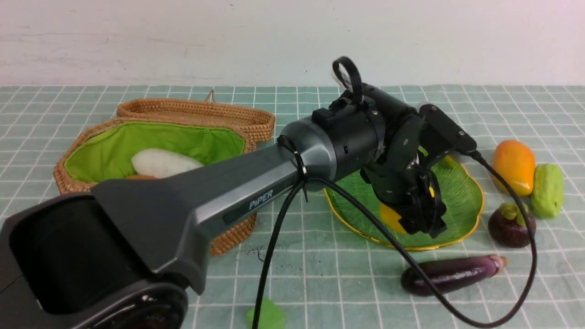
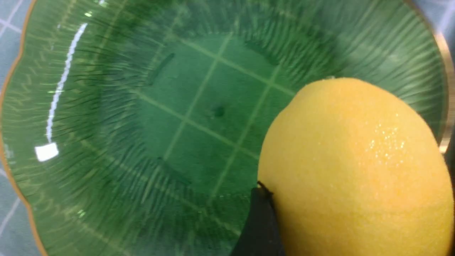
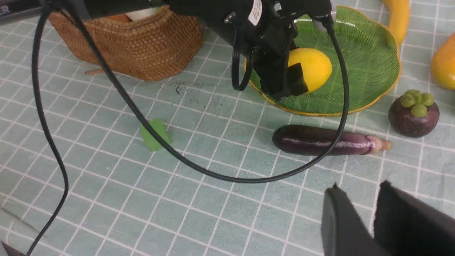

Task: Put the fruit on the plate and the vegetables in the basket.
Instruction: Grab a lemon with your left arm and place it on the plate on the right, then grab an eggplant with your right arm and place it in the basket on the left.

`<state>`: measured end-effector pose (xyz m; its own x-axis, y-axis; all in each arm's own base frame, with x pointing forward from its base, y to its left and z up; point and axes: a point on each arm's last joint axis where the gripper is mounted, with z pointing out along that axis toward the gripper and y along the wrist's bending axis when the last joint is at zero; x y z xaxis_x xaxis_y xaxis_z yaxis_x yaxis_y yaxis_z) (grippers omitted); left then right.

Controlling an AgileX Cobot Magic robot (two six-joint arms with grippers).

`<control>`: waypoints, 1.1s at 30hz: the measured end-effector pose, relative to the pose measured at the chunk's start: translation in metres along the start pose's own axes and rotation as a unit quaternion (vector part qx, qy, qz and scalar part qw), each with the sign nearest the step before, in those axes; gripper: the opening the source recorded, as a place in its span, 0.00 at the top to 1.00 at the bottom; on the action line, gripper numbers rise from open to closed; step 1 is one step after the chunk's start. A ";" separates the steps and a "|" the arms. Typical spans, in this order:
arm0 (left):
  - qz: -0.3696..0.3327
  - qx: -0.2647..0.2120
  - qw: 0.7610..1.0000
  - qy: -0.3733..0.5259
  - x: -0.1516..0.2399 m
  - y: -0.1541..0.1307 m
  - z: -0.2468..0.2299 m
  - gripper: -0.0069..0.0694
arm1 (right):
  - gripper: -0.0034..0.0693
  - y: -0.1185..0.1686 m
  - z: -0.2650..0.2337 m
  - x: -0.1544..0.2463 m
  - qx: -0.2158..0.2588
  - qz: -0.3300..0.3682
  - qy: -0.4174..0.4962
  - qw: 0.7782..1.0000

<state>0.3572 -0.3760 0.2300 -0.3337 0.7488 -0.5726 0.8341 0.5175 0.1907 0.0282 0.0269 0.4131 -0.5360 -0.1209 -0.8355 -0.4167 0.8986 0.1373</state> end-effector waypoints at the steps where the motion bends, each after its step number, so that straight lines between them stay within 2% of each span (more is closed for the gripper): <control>1: 0.003 -0.004 1.000 0.001 0.001 0.001 0.002 0.18 | 0.72 0.000 0.000 0.000 -0.001 0.000 0.001 1.000; 6: 0.006 -0.010 1.000 -0.004 0.001 0.004 0.002 0.18 | 0.72 0.001 0.000 0.000 -0.006 0.002 0.001 1.000; 13: 0.006 -0.013 1.000 -0.011 -0.004 0.006 -0.010 0.04 | 0.72 0.001 0.000 0.000 -0.007 0.002 0.002 1.000; 18: 0.004 -0.013 1.000 -0.011 -0.009 0.008 -0.034 0.06 | 0.71 0.001 0.000 0.000 -0.007 0.003 0.001 1.000; 22: -0.023 -0.013 1.000 -0.001 -0.013 0.011 -0.073 0.17 | 0.71 0.001 0.002 -0.001 -0.007 0.003 0.002 1.000; 24: -0.052 -0.015 0.999 -0.006 -0.016 0.013 -0.103 0.29 | 0.71 0.000 0.006 -0.003 -0.006 0.005 0.011 1.000; 25: -0.083 -0.019 0.996 -0.025 -0.020 0.016 -0.144 0.45 | 0.70 -0.001 0.014 -0.007 -0.006 0.008 0.025 1.000; 26: -0.090 -0.019 0.995 -0.026 -0.020 0.016 -0.148 0.47 | 0.70 -0.002 0.015 -0.007 -0.006 0.008 0.027 1.000; 27: -0.110 -0.022 0.993 -0.044 -0.021 0.018 -0.181 0.62 | 0.70 -0.003 0.025 -0.012 -0.005 0.006 0.045 0.999; 28: -0.113 -0.024 0.992 -0.051 -0.022 0.018 -0.190 0.66 | 0.70 -0.004 0.027 -0.012 -0.005 0.005 0.047 0.999; 29: -0.124 -0.027 0.989 -0.069 -0.019 0.019 -0.227 0.83 | 0.70 -0.006 0.039 -0.017 -0.005 0.002 0.067 0.998; 30: -0.131 -0.030 0.988 -0.080 -0.015 0.019 -0.256 0.91 | 0.70 -0.008 0.051 -0.021 -0.005 -0.002 0.084 0.996; 33: -0.139 -0.032 0.985 -0.093 -0.004 0.018 -0.301 0.93 | 0.70 -0.012 0.072 -0.029 -0.004 -0.008 0.107 0.994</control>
<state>0.2413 -0.2453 0.4757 -0.4543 0.4885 -0.7450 0.6900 0.7219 0.0525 0.1020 0.0498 0.3970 -0.6729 -0.2224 -0.7055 -0.4317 0.8926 0.1304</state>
